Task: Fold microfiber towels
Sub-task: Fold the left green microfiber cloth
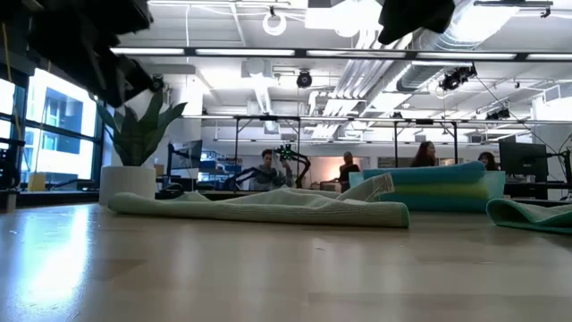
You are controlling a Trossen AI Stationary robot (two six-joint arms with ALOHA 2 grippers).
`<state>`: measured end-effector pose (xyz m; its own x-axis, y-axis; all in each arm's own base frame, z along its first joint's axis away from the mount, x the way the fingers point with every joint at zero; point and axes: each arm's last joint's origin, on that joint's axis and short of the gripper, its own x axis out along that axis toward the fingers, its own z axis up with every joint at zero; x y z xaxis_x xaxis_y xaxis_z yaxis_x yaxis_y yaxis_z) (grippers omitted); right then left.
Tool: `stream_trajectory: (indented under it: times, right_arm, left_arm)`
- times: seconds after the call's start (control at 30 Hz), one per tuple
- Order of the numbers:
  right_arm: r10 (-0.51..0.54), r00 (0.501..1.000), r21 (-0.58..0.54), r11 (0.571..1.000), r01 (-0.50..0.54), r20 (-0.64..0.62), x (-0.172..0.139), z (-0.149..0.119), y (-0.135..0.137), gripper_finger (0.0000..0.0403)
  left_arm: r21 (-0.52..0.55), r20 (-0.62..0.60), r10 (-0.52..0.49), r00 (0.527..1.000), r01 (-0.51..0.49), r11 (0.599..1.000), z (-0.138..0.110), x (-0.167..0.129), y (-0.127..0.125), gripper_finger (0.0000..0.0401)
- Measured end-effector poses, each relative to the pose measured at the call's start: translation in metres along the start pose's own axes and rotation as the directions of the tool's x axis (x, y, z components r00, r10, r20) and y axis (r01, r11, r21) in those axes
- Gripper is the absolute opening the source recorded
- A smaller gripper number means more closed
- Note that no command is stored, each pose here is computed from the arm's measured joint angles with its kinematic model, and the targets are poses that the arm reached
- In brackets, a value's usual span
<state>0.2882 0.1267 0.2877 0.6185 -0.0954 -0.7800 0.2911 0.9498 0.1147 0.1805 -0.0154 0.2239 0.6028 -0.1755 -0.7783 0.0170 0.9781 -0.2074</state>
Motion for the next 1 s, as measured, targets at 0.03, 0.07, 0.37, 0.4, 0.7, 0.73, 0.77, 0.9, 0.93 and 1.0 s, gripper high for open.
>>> stream_trajectory:
  times: [0.03,0.07,0.37,0.4,0.7,0.73,0.77,0.9,0.93,1.0]
  right_arm:
    - [-0.022,1.0,-0.017,1.0,0.022,0.014,0.001,-0.003,0.004,0.0119]
    - [-0.033,0.999,-0.028,0.999,0.034,0.025,0.002,-0.005,0.007,0.0119]
    - [-0.055,0.998,0.23,0.972,0.052,0.006,0.012,0.001,-0.002,0.0136]
    - [-0.046,0.999,0.246,0.968,0.047,-0.011,0.013,0.002,-0.004,0.0145]
    - [0.008,0.997,0.244,0.97,0.01,-0.072,0.019,0.006,-0.01,0.0247]
    - [0.0,0.997,0.236,0.971,0.019,-0.08,0.022,0.005,-0.01,0.0252]
    - [-0.014,0.995,0.214,0.976,0.035,-0.099,0.026,0.003,-0.01,0.0255]
    - [-0.07,0.984,0.088,0.992,0.085,-0.165,0.043,-0.003,-0.011,0.0255]
    - [-0.083,0.981,0.04,0.995,0.092,-0.177,0.048,-0.005,-0.011,0.0255]
    - [-0.1,0.978,-0.066,0.994,0.09,-0.182,0.057,-0.008,-0.008,0.0255]
  left_arm:
    - [0.003,-0.001,-0.018,1.0,0.018,1.0,0.0,0.001,-0.005,0.0115]
    - [0.0,-0.003,-0.035,0.999,0.035,0.999,0.0,0.002,-0.009,0.0114]
    - [-0.13,0.022,-0.03,0.999,0.033,0.991,0.007,0.022,-0.023,0.0127]
    - [-0.136,0.012,-0.031,0.999,0.033,0.99,0.006,0.025,-0.025,0.0133]
    - [0.007,-0.015,-0.054,0.998,0.054,0.998,0.005,0.045,-0.04,0.0224]
    - [0.062,-0.001,-0.042,0.999,0.042,0.997,0.006,0.046,-0.04,0.023]
    - [0.119,0.026,-0.024,0.999,0.02,0.993,0.008,0.045,-0.04,0.0234]
    - [0.353,0.144,0.147,0.979,-0.19,0.916,0.014,0.038,-0.036,0.0236]
    - [0.384,0.166,0.199,0.966,-0.249,0.889,0.015,0.038,-0.035,0.0234]
    - [0.404,0.174,0.262,0.949,-0.312,0.86,0.015,0.038,-0.032,0.0231]
